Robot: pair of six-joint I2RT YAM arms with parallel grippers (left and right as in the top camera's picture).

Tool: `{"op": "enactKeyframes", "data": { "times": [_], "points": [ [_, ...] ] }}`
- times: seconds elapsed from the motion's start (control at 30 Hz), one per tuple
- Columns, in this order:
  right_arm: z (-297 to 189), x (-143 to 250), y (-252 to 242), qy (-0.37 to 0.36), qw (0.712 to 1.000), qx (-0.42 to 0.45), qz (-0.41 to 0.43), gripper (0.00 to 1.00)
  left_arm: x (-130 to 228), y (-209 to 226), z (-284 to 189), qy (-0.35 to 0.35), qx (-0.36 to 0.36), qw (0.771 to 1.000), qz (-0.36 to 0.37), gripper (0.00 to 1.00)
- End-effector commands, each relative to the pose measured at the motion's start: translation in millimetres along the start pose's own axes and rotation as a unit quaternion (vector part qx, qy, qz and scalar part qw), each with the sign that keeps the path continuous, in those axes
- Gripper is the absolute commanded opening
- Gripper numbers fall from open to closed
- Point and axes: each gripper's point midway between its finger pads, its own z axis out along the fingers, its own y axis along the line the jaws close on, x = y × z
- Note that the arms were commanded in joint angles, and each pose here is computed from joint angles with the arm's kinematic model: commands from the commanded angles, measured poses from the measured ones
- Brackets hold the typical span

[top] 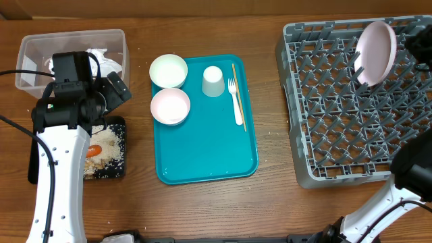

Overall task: Sort waste into correct bins and load items into the dishwasher rack
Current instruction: 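Lift the plate and insert it upright into the dish rack, then reach the right gripper to the teal tray and grasp the white cup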

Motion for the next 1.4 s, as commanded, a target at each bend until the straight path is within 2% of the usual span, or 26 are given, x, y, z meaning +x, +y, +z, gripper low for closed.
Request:
{"op": "enactKeyframes", "data": {
  "times": [0.0,0.13,0.2,0.23,0.27,0.3,0.37,0.4,0.47,0.53,0.6,0.67,0.8,0.87,1.03,1.2,1.37],
  "points": [
    [-0.2,-1.6,15.1,-0.002,1.0,-0.012,-0.016,0.04,-2.3,-0.4,-0.9,-0.002,0.002,1.0,-0.007,1.0],
    [-23.7,-19.4,31.1,-0.028,0.999,-0.018,-0.016,0.04,-2.4,-0.4,-0.9,-0.002,0.002,1.0,-0.007,1.0],
    [-46.8,-33.2,45.9,-0.052,0.998,-0.024,-0.024,0.11,-2.4,-0.3,-0.9,-0.002,0.002,1.0,-0.007,1.0],
    [-61.7,-40.6,55.5,-0.067,0.997,-0.028,-0.03,0.19,-2.4,-0.4,-0.9,-0.002,0.002,1.0,-0.007,1.0],
    [-82.1,-49.5,68.4,-0.087,0.995,-0.034,-0.04,0.28,-2.5,-0.3,-0.9,-0.002,0.002,1.0,-0.007,1.0],
    [-95.3,-54.4,77.2,-0.1,0.993,-0.037,-0.047,0.42,-2.3,-0.4,-0.9,-0.002,0.002,1.0,-0.007,1.0],
    [-127.6,-57.3,107.6,-0.122,0.989,-0.055,-0.068,0.78,-2.4,-0.3,-0.9,-0.002,0.002,1.0,-0.007,0.99],
    [-137.1,-51.2,124.3,-0.119,0.987,-0.072,-0.078,1.0,-2.4,-0.3,-0.9,-0.002,0.002,1.0,-0.007,1.0],
    [-154.5,-24.7,171.3,-0.09,0.98,-0.14,-0.11,1.0,-2.4,-0.3,-0.9,-0.002,0.002,1.0,-0.007,1.0],
    [-168.6,26.0,244.2,-0.022,0.951,-0.265,-0.156,1.0,-2.3,-0.4,-0.9,-0.002,0.002,1.0,-0.007,1.0],
    [-159.4,56.1,280.4,0.014,0.938,-0.297,-0.179,1.0,-2.4,-0.4,-0.9,-0.002,0.002,1.0,-0.007,1.0],
    [-133.5,91.5,310.7,0.045,0.937,-0.279,-0.205,1.0,-2.5,-0.3,-0.9,-0.002,0.002,1.0,-0.007,1.0],
    [-70.4,162.0,345.2,0.083,0.943,-0.185,-0.263,1.0,-2.0,-0.9,-0.9,-0.002,0.002,1.0,-0.006,1.0],
    [-35.6,205.0,358.7,0.105,0.942,-0.138,-0.287,1.0,-2.0,-1.0,-0.9,-0.002,0.003,1.0,-0.006,1.0],
    [28.9,292.1,373.1,0.157,0.928,-0.086,-0.328,1.0,-2.1,-0.9,-0.9,-0.002,0.002,1.0,-0.006,1.0],
    [72.0,335.1,364.6,0.177,0.918,-0.049,-0.352,1.0,-2.0,-1.0,-0.9,-0.002,0.003,1.0,-0.006,1.0],
    [99.8,353.1,344.8,0.19,0.924,-0.004,-0.331,1.0,-2.0,-1.0,-0.9,-0.002,0.003,1.0,-0.006,1.0]
  ]
}}
